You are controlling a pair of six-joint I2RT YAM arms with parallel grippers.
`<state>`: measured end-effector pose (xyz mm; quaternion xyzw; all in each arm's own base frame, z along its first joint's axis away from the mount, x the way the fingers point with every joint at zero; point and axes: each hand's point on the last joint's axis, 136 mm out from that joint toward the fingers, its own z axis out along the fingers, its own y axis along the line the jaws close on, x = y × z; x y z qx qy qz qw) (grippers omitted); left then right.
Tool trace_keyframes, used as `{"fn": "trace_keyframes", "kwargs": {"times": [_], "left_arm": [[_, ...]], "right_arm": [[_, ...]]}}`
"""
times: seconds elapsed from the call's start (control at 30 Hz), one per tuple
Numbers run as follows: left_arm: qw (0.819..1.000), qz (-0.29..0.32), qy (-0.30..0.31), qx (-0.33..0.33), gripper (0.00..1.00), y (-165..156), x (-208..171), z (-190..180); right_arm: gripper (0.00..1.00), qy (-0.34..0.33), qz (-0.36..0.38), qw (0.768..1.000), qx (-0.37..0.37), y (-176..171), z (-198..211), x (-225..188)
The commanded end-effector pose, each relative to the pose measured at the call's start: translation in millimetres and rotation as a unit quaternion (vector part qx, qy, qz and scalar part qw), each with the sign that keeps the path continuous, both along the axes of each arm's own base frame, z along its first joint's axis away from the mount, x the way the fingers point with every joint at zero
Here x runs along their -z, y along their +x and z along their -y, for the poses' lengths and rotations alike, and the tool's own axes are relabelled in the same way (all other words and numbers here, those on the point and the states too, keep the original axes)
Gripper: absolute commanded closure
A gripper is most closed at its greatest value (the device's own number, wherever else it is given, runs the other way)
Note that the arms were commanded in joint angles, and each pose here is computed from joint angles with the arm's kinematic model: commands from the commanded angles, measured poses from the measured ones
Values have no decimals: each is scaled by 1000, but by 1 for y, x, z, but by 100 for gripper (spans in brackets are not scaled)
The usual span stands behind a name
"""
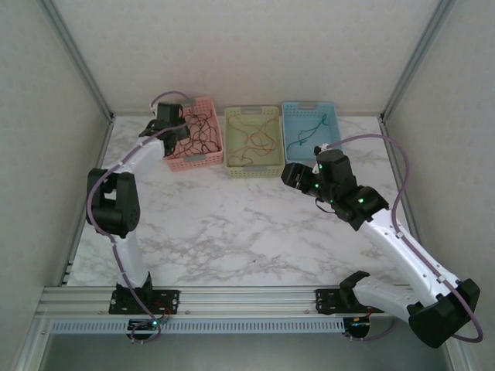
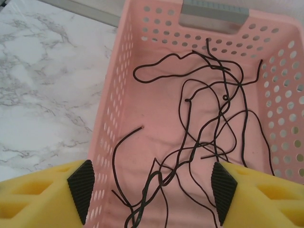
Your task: Untangle the cables
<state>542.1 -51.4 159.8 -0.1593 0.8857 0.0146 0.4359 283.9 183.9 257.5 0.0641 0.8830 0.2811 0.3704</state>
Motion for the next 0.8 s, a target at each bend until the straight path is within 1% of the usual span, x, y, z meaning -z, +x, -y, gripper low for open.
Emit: {"fn": "trace_keyframes", "kwargs": {"times": [0.0,0.07,0.13,0.2,0.23,0.27,0.3,0.33,0.43,0.5,0.57,0.6,0.77], "left_arm": [[999,48,-18,-1,30,-14,-49,-8],[997,75,-23,-3,29,-26,-75,-10],[994,103,-33,-7,27,-48,-104,-15],[990,132,-38,-29,10,-76,-125,-25],[987,149,-37,-44,0,-92,-132,-33],[985,158,-32,-63,0,-110,-134,-43],[983,163,-25,-83,0,-126,-134,-52],[979,171,-15,-110,0,-145,-132,-64],[970,190,31,-149,0,-187,-115,-88],[967,191,64,-156,0,-205,-95,-97],[967,182,90,-151,0,-216,-68,-101],[969,178,101,-136,1,-219,-57,-100],[972,173,125,-93,3,-223,-18,-93]], "right_arm": [[30,-5,-3,1000,-6,-2,1,6],[30,-4,-3,1000,-8,-1,0,7],[29,-10,3,1000,-10,0,0,8],[27,-30,15,999,-4,3,6,10],[24,-53,18,998,24,5,19,14],[14,-80,22,994,65,7,37,18],[5,-97,34,991,85,8,48,19],[1,-116,61,985,108,11,60,16],[1,-183,117,963,161,16,92,19],[1,-239,152,944,168,21,104,23],[1,-290,172,924,183,25,118,32],[1,-312,176,916,182,27,124,40],[1,-361,142,896,216,40,162,84]]}}
